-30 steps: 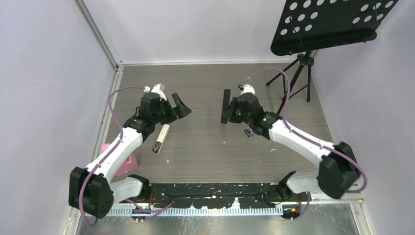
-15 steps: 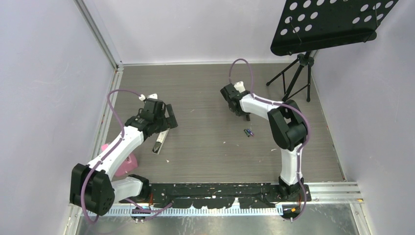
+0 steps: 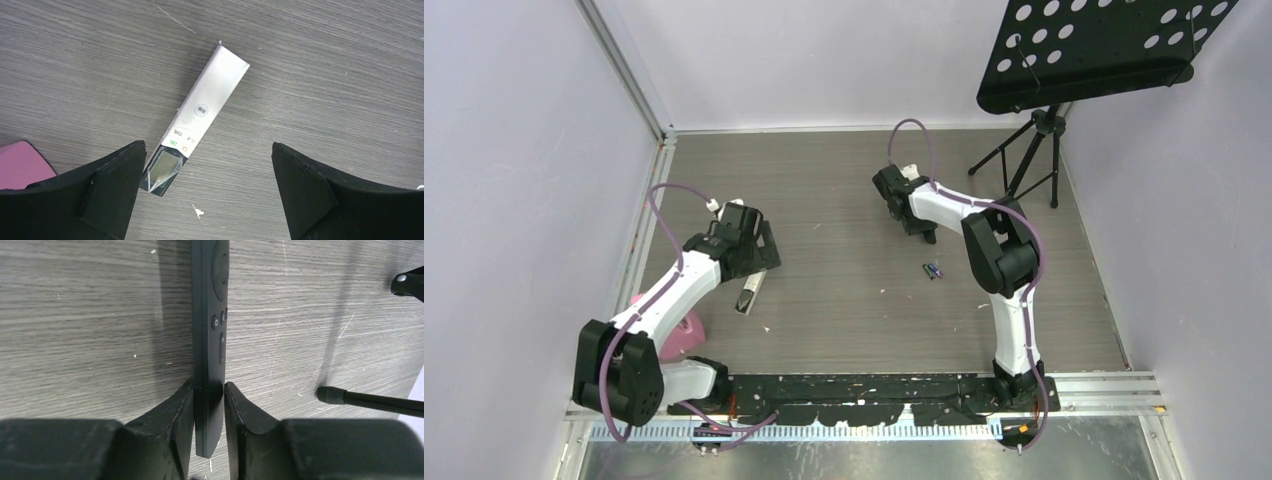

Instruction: Load the batteries into the remote control

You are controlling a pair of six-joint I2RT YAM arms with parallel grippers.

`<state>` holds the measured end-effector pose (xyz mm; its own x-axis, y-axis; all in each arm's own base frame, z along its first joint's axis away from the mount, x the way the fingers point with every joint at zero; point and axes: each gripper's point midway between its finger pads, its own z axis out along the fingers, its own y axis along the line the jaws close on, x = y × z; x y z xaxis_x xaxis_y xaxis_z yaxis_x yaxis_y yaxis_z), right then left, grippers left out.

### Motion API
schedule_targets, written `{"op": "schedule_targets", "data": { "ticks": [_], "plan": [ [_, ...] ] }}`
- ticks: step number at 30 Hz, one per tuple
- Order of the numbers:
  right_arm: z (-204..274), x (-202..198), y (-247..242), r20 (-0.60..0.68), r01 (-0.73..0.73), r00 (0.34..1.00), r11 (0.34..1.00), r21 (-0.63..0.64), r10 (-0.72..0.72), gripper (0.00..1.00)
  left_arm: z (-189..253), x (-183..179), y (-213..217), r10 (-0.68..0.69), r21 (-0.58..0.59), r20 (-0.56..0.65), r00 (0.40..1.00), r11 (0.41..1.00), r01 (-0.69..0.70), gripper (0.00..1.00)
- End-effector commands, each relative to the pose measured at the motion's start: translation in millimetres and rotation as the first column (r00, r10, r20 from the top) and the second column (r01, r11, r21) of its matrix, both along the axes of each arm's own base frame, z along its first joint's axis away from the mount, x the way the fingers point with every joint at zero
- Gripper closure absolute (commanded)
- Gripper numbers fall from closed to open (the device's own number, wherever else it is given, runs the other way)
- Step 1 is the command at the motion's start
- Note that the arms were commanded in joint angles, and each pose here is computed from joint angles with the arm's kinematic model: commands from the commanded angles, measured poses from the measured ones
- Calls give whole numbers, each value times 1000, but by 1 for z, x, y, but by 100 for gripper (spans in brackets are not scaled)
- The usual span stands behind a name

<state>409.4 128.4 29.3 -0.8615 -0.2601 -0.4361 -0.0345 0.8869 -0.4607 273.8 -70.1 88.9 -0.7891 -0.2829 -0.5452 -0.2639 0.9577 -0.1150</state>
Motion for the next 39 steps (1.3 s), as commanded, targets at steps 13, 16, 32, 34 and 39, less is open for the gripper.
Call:
{"op": "schedule_targets", "data": {
  "ticks": [13,16,32,34,39],
  "plan": [
    [43,-16,44,43,-25,999,943,332,11,38,-4,19,25,99,16,-22,995,995,-99,0],
    [53,-28,54,45,-42,999,908,417,26,36,-18,20,21,80,5,-55,995,997,-80,0],
    [97,-60,65,102,-91,994,807,584,39,34,-61,11,-12,-79,-104,-151,985,993,64,40],
    [99,-63,67,103,-93,994,796,599,38,34,-66,11,-14,-92,-69,-159,983,994,82,45],
    [107,-74,75,114,-112,992,739,664,48,35,-73,9,-24,-137,49,-219,966,987,151,66]
  ]
}}
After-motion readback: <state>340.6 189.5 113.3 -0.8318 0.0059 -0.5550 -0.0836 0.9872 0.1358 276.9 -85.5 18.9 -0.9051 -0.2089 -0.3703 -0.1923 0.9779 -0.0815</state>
